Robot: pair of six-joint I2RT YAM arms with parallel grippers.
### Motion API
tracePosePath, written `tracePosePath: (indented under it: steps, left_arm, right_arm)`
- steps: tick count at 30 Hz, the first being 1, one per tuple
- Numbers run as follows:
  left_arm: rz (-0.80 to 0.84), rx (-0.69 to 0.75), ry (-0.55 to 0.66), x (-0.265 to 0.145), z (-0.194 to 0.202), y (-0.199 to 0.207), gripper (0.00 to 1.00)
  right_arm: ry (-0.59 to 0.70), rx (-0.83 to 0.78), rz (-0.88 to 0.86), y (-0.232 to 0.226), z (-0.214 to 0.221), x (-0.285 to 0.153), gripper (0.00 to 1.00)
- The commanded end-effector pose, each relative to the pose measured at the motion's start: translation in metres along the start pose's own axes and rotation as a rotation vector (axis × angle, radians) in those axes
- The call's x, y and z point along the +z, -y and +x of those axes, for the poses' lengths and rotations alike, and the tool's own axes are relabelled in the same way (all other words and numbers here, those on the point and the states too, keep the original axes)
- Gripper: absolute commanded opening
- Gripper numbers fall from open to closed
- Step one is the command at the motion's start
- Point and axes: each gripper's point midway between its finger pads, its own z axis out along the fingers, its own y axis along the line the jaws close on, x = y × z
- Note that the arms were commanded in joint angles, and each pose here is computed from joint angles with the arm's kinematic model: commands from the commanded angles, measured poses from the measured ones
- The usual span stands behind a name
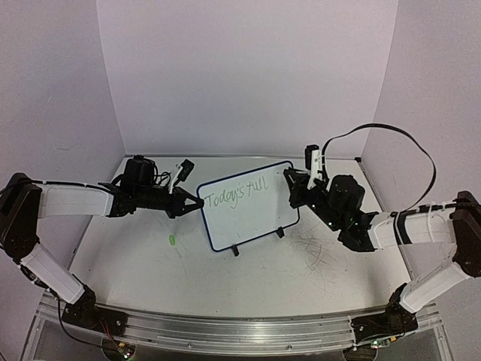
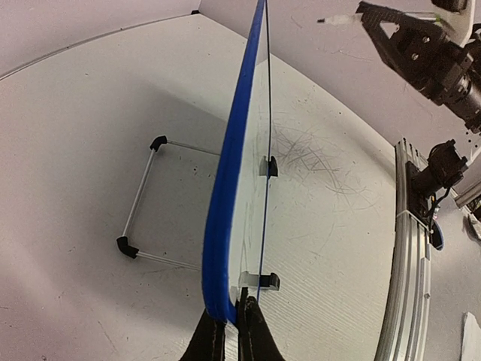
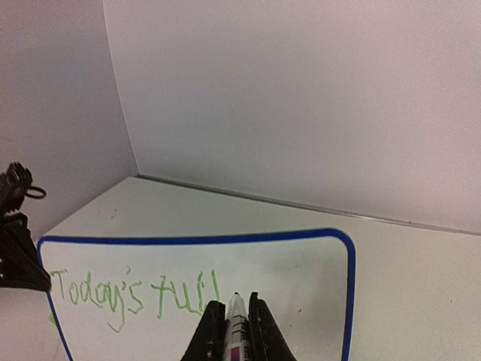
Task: Write a sentence on the whiteboard
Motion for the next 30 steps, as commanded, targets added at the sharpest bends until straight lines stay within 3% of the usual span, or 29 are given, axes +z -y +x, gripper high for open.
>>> tracePosePath:
  steps: [1, 30]
  left_arm:
    - [-0.092, 0.092, 0.007, -0.005, -0.01, -0.013, 0.0]
    - [-0.09, 0.102, -0.002, -0.004, -0.008, -0.011, 0.0]
  right_arm:
    - [0.017, 0.001, -0.015, -0.001, -0.003, 0.009, 0.0]
    - [-0.028, -0.011, 0.031, 0.011, 0.017, 0.038, 0.0]
